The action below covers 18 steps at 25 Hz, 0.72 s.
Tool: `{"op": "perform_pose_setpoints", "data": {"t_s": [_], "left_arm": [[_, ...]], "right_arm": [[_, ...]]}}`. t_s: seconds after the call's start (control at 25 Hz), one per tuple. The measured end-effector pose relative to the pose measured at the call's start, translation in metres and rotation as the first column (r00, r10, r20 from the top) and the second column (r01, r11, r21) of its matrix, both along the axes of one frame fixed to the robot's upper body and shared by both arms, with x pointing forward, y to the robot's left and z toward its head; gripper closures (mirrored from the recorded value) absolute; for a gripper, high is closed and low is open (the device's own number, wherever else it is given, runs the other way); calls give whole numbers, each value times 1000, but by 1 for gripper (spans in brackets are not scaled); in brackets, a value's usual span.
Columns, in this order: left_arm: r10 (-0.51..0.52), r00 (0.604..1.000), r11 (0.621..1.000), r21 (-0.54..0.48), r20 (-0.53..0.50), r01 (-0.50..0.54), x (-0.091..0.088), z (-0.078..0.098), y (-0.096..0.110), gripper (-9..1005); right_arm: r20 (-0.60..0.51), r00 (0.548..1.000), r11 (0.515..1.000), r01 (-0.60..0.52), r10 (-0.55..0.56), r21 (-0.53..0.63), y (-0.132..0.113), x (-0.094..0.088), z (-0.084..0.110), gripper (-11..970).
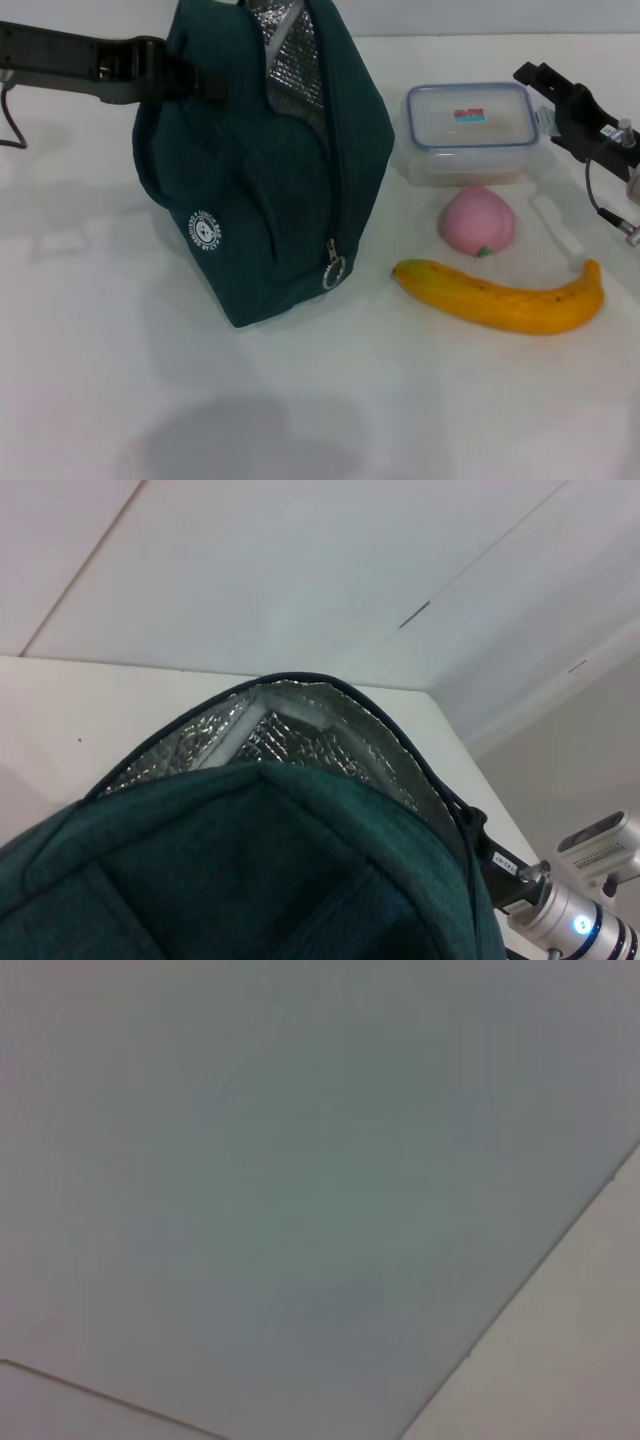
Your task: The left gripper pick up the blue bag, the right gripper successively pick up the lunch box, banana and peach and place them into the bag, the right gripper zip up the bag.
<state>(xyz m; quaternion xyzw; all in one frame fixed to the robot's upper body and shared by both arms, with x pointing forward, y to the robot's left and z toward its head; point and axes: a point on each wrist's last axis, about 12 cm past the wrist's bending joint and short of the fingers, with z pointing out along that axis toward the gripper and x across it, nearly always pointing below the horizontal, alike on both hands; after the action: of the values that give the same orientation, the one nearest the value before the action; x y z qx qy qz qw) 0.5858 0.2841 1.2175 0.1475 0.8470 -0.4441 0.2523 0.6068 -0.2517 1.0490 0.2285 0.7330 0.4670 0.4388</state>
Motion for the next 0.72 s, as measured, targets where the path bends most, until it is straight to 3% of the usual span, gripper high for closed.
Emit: {"op": "perform_pose_setpoints", "data": {"t_s": [0.4,0.72], "left_arm": [[3,1000,1000,1,5,-3,-1,-1,2,957],[4,1000,1000,-3,5,-4,-4,-4,5,956]], "right_arm": [[24,999,999,-39,39,8,3,-3,2,119],[54,997,999,-51,50,17,-2,-9,3,366]]}}
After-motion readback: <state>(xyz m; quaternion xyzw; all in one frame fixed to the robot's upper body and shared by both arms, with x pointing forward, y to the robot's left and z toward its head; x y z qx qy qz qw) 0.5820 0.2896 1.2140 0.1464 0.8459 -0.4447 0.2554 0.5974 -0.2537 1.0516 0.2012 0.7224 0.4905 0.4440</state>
